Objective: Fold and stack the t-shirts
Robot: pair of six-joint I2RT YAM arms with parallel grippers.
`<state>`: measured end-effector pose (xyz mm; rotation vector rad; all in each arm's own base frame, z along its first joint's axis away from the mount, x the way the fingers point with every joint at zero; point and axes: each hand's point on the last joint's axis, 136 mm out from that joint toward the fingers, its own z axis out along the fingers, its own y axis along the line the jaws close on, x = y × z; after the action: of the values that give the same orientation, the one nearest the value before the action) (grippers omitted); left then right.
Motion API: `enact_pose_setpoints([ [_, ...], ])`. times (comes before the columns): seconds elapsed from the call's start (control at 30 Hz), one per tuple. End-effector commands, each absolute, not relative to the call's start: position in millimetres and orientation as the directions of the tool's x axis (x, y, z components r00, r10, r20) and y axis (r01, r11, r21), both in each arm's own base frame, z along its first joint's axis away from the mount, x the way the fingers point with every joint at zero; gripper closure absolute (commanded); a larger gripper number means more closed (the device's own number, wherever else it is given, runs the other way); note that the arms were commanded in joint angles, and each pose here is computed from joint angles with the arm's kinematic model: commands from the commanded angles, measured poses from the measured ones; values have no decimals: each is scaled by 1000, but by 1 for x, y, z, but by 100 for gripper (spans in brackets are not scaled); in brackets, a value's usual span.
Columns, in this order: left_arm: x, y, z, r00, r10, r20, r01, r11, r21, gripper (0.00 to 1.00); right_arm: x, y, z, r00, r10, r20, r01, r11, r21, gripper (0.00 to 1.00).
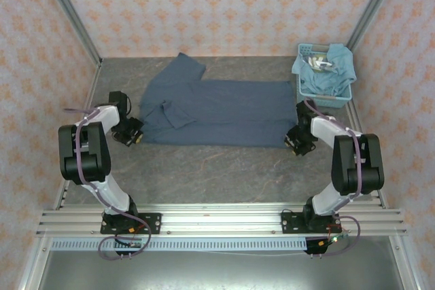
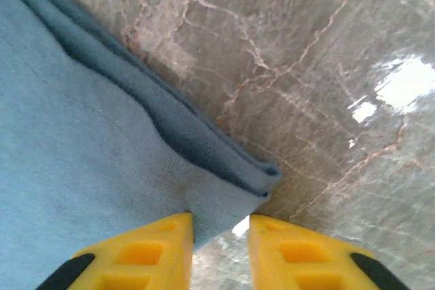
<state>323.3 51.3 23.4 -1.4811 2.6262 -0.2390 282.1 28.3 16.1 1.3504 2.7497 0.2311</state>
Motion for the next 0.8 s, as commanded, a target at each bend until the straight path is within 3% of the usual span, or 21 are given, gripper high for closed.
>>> enact_pose_setpoints([
  [0.0, 324, 68, 30, -527, -845, -89, -835, 534, -130, 100, 299, 16, 5, -626, 777, -66, 766, 629, 131, 92],
  [0.07, 314, 72, 33, -533, -840, -100, -836, 541, -89, 100, 296, 12, 8, -634, 770, -71, 763, 638, 101, 100],
  [0.27, 264, 75, 42, -521, -849, -91, -854, 520, 32, 100, 270, 1, 31, -640, 761, -104, 762, 646, 43, 100],
  [0.47, 205, 54, 34, -460, -887, -21, -886, 458, 70, 100, 225, 2, 32, -633, 773, -35, 774, 633, -17, 100],
  [0.63, 175, 44, 29, -405, -913, -38, -912, 402, 78, 100, 193, -2, 24, -615, 788, -26, 788, 613, -65, 100],
  [0.7, 173, 43, 26, -401, -915, -37, -915, 398, 75, 94, 187, 0, 16, -608, 794, -3, 792, 607, -72, 100],
  [0.77, 176, 45, 31, -408, -912, -45, -911, 404, 80, 82, 184, 2, 14, -603, 797, 16, 794, 602, -80, 85],
])
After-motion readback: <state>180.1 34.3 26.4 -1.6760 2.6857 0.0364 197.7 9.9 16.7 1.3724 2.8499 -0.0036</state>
